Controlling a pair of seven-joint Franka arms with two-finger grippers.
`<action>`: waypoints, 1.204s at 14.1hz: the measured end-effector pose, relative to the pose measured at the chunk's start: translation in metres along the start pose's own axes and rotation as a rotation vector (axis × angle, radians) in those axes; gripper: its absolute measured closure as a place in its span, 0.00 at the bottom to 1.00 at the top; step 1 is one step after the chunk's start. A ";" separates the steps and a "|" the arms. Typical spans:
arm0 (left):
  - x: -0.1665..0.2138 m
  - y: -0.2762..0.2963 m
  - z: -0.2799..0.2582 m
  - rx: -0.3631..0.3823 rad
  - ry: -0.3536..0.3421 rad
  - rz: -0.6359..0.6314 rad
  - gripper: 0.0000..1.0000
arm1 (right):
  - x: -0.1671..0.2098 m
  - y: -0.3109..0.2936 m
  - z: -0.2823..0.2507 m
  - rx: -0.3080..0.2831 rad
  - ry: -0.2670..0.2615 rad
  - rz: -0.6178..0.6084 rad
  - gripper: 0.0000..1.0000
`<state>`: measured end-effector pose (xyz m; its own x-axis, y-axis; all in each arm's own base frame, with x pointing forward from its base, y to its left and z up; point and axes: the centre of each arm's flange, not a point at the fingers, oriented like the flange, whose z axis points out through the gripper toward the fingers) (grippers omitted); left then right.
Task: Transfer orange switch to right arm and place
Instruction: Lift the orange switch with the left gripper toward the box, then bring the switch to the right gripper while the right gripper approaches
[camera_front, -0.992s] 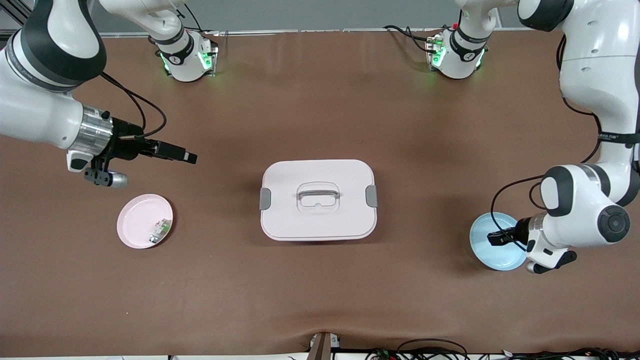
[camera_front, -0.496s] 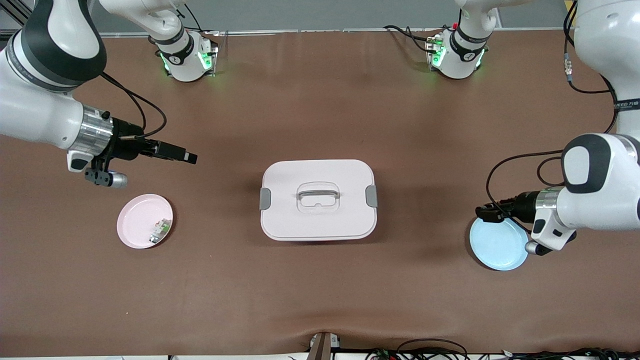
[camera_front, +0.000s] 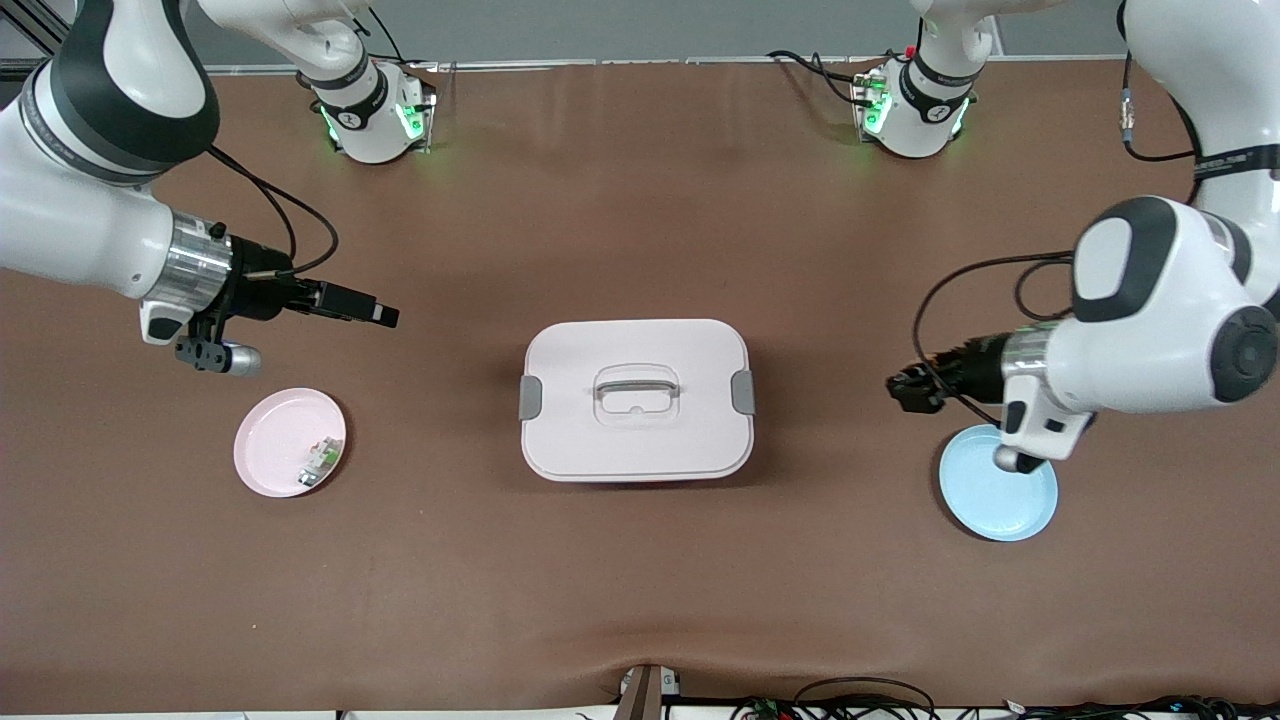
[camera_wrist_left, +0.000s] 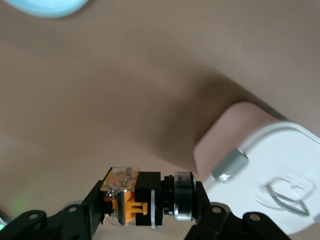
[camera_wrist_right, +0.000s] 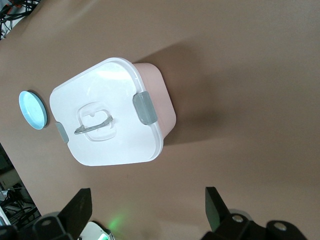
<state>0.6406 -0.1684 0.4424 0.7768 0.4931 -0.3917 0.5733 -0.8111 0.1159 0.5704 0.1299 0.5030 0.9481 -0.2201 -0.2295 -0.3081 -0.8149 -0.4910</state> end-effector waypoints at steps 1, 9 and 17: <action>-0.016 0.014 0.005 0.000 -0.009 -0.031 0.28 | -0.001 -0.001 0.002 0.000 0.000 -0.002 0.00; -0.117 0.096 0.044 -0.017 0.011 -0.291 0.28 | -0.014 -0.023 0.025 0.072 0.024 -0.009 0.00; -0.214 0.150 0.068 -0.035 0.013 -0.516 0.28 | -0.071 -0.055 0.074 0.231 0.101 0.021 0.00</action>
<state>0.5428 -0.4173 0.4814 0.3933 0.8303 -0.3949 0.8910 -0.4501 -0.0591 0.5139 0.2302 0.4839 0.9408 -0.2974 -0.1625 -0.3266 -0.6678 -0.6689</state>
